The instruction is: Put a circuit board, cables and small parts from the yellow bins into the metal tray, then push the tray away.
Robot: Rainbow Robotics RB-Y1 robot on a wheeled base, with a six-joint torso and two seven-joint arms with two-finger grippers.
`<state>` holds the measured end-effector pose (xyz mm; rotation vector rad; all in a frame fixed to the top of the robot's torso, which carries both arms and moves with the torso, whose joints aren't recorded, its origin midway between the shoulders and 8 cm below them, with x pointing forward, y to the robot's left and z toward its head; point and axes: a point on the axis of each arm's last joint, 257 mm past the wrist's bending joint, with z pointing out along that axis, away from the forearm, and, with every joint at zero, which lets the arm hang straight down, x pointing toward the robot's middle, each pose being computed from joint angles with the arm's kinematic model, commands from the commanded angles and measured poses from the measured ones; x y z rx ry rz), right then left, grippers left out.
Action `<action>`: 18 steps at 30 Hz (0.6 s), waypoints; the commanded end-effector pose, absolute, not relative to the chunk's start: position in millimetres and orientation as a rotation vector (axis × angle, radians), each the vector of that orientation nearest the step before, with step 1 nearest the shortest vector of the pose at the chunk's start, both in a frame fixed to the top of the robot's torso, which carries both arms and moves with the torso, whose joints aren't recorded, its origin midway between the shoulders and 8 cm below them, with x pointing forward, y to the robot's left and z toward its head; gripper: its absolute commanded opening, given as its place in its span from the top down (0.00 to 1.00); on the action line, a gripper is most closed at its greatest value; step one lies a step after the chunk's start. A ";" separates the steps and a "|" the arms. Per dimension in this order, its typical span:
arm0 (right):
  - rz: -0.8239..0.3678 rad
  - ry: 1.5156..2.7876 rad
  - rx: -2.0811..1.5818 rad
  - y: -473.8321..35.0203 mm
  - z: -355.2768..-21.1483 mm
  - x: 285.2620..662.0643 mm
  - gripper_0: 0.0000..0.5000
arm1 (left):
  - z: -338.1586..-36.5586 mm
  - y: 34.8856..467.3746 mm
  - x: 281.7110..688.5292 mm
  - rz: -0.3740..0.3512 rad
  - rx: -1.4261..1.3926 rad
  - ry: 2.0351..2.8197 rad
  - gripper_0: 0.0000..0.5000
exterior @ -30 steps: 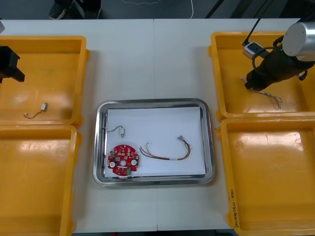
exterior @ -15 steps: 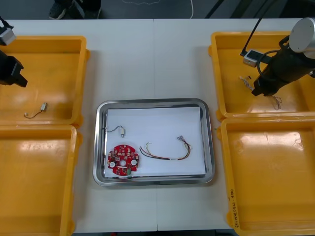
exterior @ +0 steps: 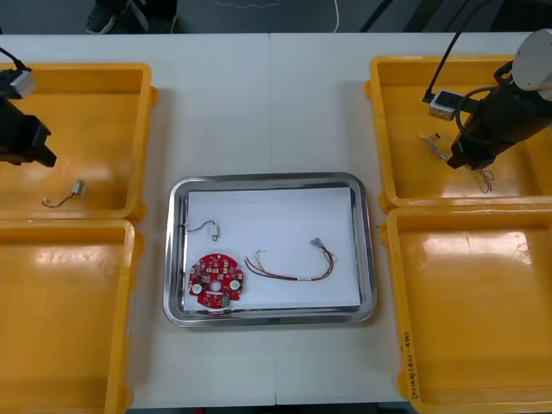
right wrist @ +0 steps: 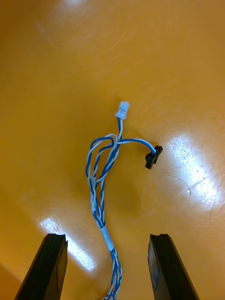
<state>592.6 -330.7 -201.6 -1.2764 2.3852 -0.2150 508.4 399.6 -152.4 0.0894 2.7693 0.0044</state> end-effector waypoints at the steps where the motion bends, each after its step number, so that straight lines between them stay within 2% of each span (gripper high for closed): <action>1: -0.293 2.327 -1.278 -353.3 -178.1 602.2 0.00 | -143.3 381.5 530.4 -0.035 0.048 2.716 0.00; 5: -0.298 2.321 -1.282 -354.8 -186.7 602.1 0.00 | -150.1 375.3 533.9 -0.041 0.042 2.716 0.00; 8: -0.305 2.320 -1.292 -356.1 -192.2 601.1 0.00 | -156.1 376.5 536.8 0.003 0.052 2.716 0.00; 11: -0.309 2.326 -1.298 -357.3 -196.5 599.5 0.00 | -166.0 375.1 540.5 0.017 0.054 2.717 0.00; 18: -0.324 2.321 -1.313 -356.0 -203.0 599.9 0.00 | -179.8 373.2 548.6 -0.002 0.045 2.707 0.00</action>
